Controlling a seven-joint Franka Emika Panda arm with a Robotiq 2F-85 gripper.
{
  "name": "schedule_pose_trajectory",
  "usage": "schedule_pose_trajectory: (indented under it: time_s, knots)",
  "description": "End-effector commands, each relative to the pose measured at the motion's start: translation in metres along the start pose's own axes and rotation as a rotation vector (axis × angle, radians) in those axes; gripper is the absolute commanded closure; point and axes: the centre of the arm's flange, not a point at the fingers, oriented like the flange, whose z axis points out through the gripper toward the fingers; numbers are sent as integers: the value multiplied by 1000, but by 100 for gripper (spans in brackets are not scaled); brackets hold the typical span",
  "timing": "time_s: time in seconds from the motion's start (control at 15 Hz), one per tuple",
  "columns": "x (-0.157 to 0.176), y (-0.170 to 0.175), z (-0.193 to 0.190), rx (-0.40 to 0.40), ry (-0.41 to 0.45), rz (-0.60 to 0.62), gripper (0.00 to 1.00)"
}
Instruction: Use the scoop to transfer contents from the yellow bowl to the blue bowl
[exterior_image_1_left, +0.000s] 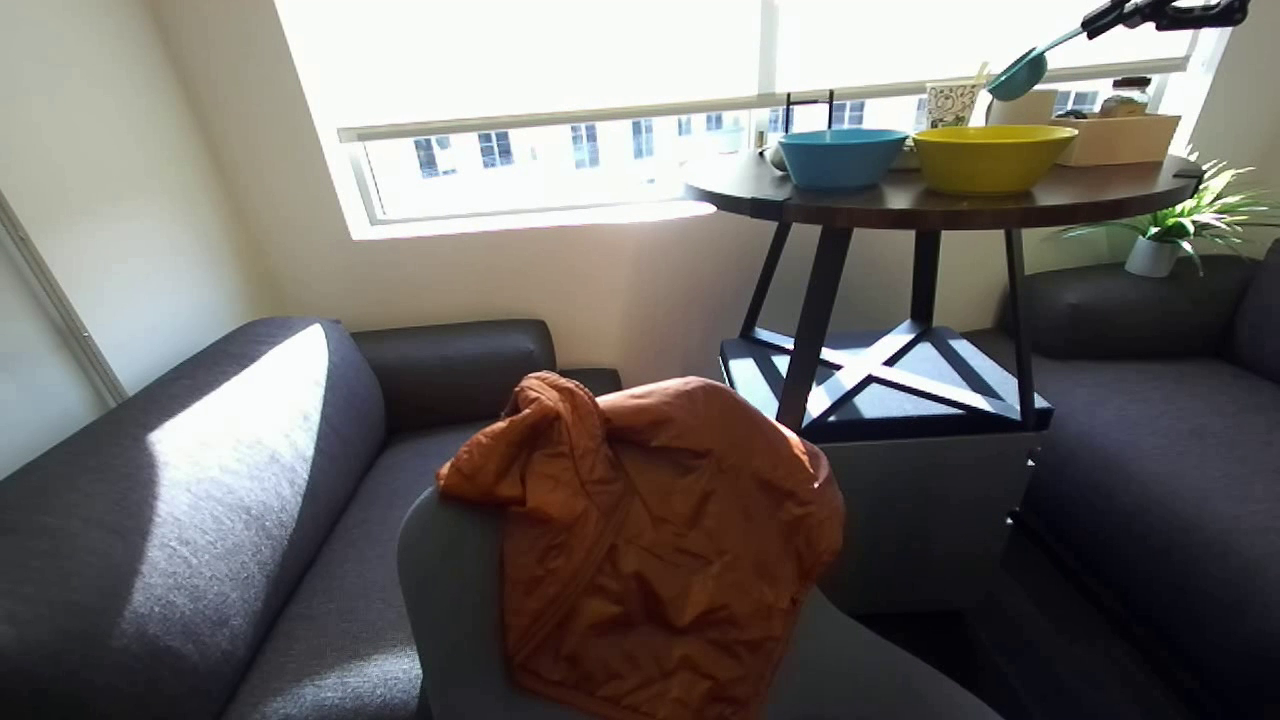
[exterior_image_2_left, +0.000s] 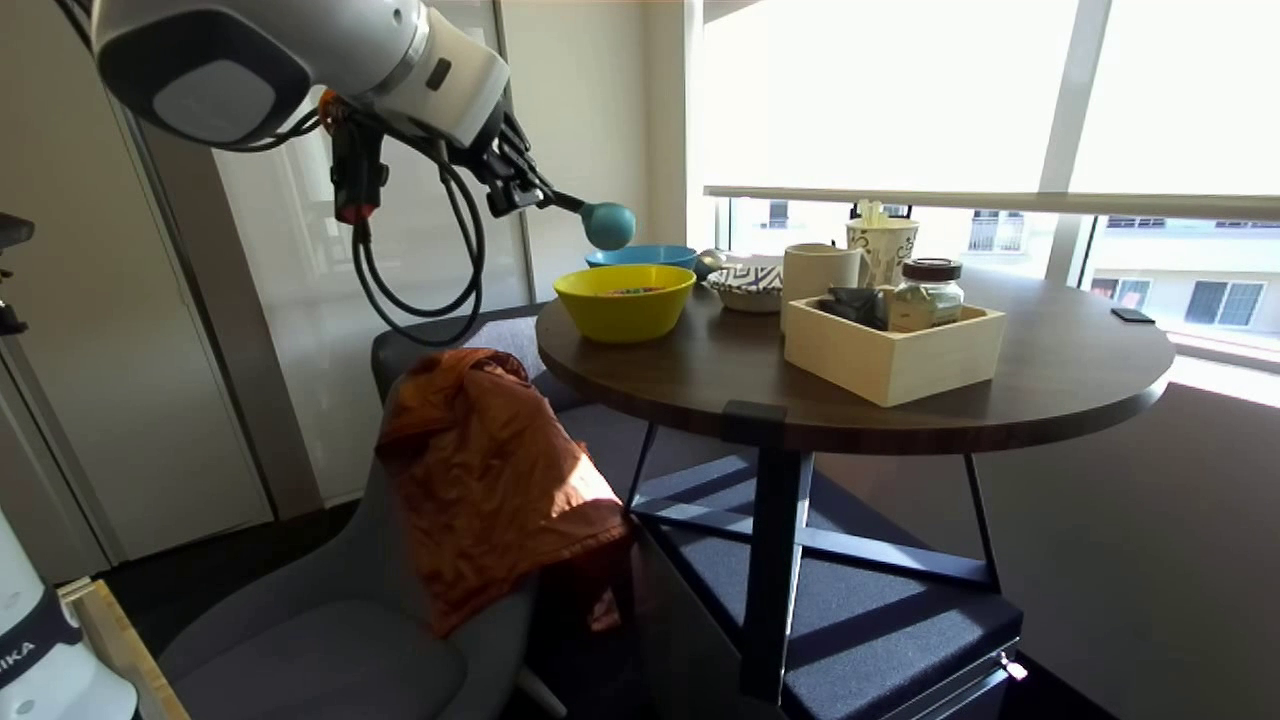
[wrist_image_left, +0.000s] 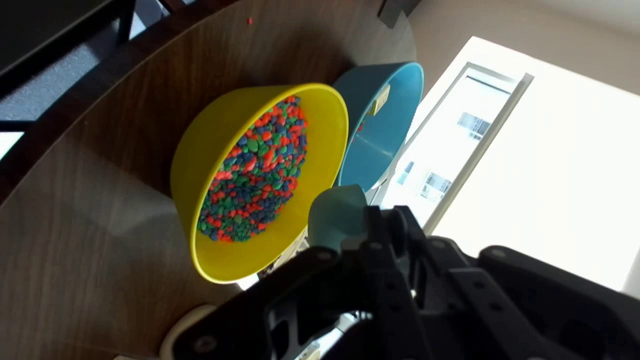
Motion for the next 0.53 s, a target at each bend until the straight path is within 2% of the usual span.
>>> schedule_pose_trajectory:
  time_s: [0.0, 0.07, 0.27, 0.4, 0.47]
  knots:
    - [4, -31, -1, -89, -65, -37, 98]
    - [7, -42, -1, -167, -61, -50, 98]
    - [31, -76, 2, -287, -33, -71, 98]
    - [49, -92, 2, -385, -52, -91, 98]
    - [61, -99, 1, -434, -88, -94, 98]
